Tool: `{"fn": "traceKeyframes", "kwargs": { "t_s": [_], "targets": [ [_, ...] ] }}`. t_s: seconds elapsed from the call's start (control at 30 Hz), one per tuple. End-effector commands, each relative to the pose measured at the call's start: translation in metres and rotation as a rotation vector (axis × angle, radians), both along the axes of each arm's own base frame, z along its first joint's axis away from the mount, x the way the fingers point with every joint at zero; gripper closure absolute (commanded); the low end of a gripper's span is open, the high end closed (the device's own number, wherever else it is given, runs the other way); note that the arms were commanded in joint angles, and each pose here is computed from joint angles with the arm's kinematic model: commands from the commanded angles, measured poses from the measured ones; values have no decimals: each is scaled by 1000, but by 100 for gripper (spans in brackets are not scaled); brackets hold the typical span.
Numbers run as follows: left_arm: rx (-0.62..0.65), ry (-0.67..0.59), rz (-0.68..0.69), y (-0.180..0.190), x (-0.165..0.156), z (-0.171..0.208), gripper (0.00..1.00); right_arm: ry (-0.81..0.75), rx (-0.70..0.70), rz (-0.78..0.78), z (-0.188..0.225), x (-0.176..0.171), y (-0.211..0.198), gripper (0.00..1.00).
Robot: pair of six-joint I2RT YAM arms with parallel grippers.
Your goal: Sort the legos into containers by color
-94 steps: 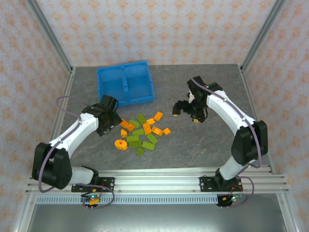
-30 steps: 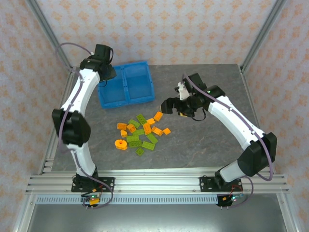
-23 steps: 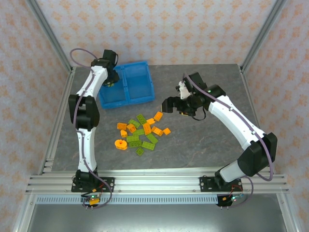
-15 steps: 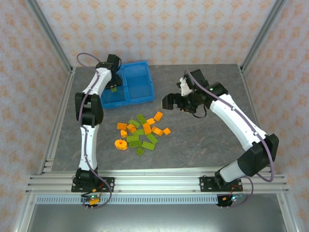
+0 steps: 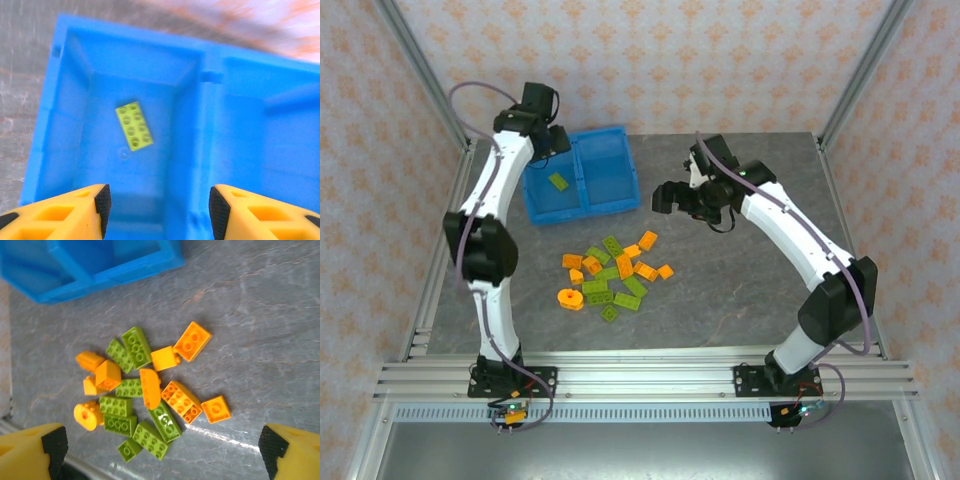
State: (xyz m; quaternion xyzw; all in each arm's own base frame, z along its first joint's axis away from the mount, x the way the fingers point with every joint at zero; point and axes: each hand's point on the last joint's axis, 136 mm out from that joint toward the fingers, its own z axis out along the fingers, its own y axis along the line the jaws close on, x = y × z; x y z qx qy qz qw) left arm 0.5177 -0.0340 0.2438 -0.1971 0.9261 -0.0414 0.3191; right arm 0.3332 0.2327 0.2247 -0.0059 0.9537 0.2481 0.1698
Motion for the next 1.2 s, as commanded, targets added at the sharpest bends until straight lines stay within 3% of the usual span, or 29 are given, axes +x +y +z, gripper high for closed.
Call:
{"fn": "traceKeyframes", "kwargs": {
  "t_s": [0.0, 0.07, 0.2, 0.4, 0.63, 0.8, 0.97, 1.07, 1.17],
  "targets": [
    [-20, -77, -229, -51, -47, 55, 43, 1, -21, -136, -15, 17, -6, 1],
    [-44, -82, -397, -80, -75, 57, 41, 41, -48, -194, -34, 24, -7, 1],
    [-72, -137, -597, -107, -134, 76, 31, 98, -89, -224, -62, 39, 2, 1],
    [26, -269, -874, -119, -230, 91, 2, 169, -167, -225, -109, 41, 32, 0],
    [208, -341, -996, -91, -305, 76, 0, 225, -277, -282, -153, 38, 41, 5],
    [250, -278, -1147, -89, -333, 49, 0, 260, -312, -334, -180, 40, 39, 21],
    [257, -161, -1239, -86, -349, 27, 0, 289, -297, -343, -193, 43, 53, 21],
    [268, -217, -1235, -85, -353, 24, 0, 288, -298, -356, -201, 47, 58, 23],
    [263, -310, -1193, -86, -353, 29, 0, 301, -321, -399, -208, 45, 53, 40]
  ]
}}
